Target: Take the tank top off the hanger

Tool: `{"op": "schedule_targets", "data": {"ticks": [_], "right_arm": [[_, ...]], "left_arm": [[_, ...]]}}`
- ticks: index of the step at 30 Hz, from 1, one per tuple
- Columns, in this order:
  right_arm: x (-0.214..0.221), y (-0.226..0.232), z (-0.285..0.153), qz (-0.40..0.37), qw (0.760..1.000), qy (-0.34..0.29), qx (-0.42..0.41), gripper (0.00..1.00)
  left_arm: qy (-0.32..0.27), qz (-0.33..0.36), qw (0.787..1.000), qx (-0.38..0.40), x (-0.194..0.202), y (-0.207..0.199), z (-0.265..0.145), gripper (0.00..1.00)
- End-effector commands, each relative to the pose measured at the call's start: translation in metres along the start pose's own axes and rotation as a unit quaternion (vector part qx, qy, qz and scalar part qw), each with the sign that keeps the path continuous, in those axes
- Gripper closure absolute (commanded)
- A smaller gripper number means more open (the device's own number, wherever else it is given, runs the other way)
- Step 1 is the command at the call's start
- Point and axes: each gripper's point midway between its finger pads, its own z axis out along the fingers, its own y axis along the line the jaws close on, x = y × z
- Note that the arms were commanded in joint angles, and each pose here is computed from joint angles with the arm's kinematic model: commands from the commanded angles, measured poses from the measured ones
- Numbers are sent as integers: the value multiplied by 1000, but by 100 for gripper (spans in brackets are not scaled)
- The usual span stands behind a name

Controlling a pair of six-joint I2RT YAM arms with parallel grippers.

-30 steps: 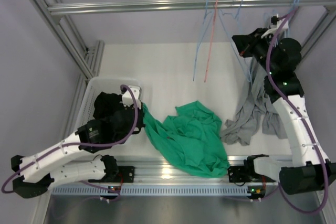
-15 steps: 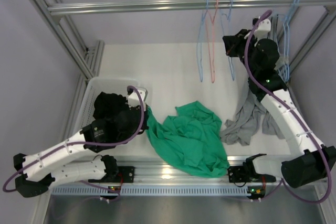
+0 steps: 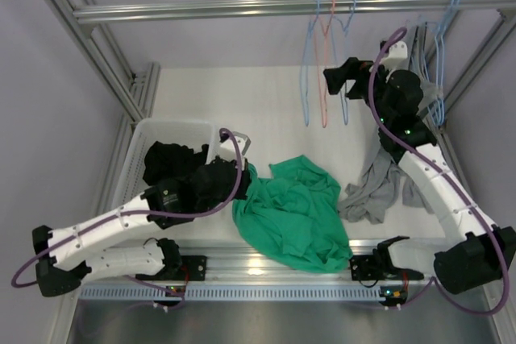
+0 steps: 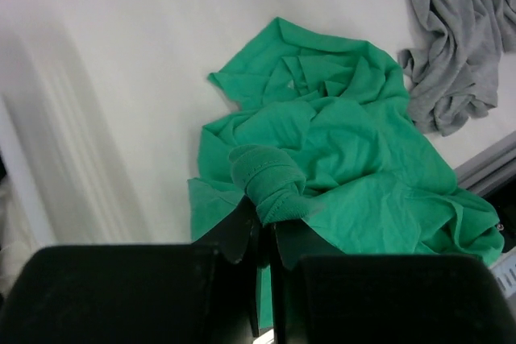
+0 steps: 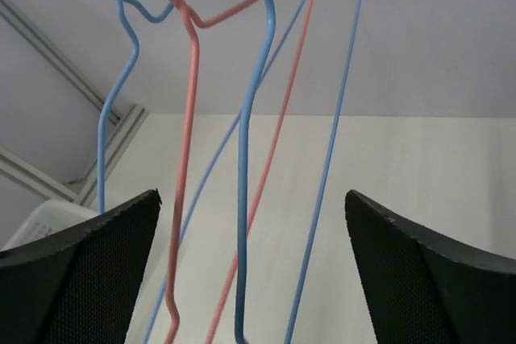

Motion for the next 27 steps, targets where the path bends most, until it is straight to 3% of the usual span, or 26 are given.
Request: {"op": "schedule_targets", "data": {"ticks": [1,5,9,12,14,19,25,26,27], "right_arm": [[-27,8,-31,-23,999,-36,1,2],[-45,-16,-90,-39,995,-69,65,1],[-39,-40,-148,-49,988,-73,130,1],[-41,-41,-188,-49,984,-83,148,1],[-46,-34,-209,-51,985,-95,136,1],[-63,-6,-241,-58,988,-118,82,1],[-68,12,-253,-64,989,-125,39,1],[-69,13,-254,-65,989,-126,37,0],[-68,13,-254,-67,989,-125,38,1]], "left_arm": [[-22,-7,997,69,-21,-41,16,94],[11,4,994,106,-5,-69,43,76],[74,14,979,188,38,-108,69,46],[100,31,971,216,68,-122,87,3],[115,48,970,206,82,-124,98,1],[148,93,980,97,129,-91,143,1],[202,112,972,52,184,-79,165,1],[201,117,972,36,188,-74,169,3],[198,118,973,24,189,-71,169,17]]}}
